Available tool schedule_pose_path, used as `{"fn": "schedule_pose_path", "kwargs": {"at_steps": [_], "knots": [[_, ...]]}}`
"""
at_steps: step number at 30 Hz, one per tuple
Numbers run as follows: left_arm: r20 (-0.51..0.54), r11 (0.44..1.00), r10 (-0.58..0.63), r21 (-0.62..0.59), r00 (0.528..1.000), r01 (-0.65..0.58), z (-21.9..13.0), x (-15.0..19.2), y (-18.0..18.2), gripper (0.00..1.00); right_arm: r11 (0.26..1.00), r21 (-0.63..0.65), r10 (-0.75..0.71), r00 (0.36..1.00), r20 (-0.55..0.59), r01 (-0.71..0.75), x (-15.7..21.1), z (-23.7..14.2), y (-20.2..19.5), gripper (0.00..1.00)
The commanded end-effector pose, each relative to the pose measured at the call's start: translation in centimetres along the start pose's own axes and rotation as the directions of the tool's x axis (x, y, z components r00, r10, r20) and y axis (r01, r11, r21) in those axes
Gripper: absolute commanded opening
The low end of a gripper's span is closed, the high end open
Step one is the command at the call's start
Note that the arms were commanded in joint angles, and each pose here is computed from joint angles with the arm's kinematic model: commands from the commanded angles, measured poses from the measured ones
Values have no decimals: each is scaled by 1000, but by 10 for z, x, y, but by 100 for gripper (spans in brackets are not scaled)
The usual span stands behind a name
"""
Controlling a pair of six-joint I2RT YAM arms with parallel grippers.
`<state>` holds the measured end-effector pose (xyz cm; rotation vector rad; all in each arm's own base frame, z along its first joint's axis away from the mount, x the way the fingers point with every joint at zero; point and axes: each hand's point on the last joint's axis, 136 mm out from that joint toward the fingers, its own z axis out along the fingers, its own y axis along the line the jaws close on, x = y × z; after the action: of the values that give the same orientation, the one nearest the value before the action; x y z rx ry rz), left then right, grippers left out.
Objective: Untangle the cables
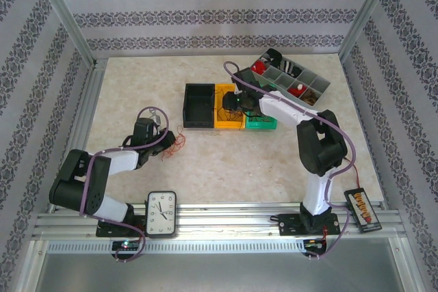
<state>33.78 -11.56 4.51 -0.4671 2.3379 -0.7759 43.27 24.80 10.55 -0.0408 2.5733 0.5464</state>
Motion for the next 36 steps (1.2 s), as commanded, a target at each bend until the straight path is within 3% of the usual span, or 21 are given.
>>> {"fn": "schedule_pose_path", "kwargs": {"at_steps": [1,7,12,14,18,21,28,36], "knots": [[1,996,41,76,999,-41,-10,-4,-24,0,996,-85,-38,999,10,39,3,-22,26,38],[-82,949,112,304,990,-82,-29,6,-74,0,985,-145,-93,995,16,95,17,-31,44,38],[-124,872,179,480,976,-99,-55,16,-114,0,984,-146,-101,994,45,106,19,-36,43,39],[-99,875,189,468,977,-122,-61,9,-117,0,986,-121,-109,993,38,113,19,-34,39,39],[82,941,145,298,986,-163,-69,-25,-100,0,992,-81,-99,995,7,99,17,-23,33,36],[148,954,133,248,980,-167,-72,-41,-97,0,998,-26,-61,997,-42,60,15,-5,22,33],[121,961,107,241,987,-133,-58,-43,-95,0,990,122,79,991,-108,-66,1,36,-9,30],[114,963,118,229,986,-142,-57,-42,-93,0,959,248,185,966,-180,-138,11,74,-31,30]]}}
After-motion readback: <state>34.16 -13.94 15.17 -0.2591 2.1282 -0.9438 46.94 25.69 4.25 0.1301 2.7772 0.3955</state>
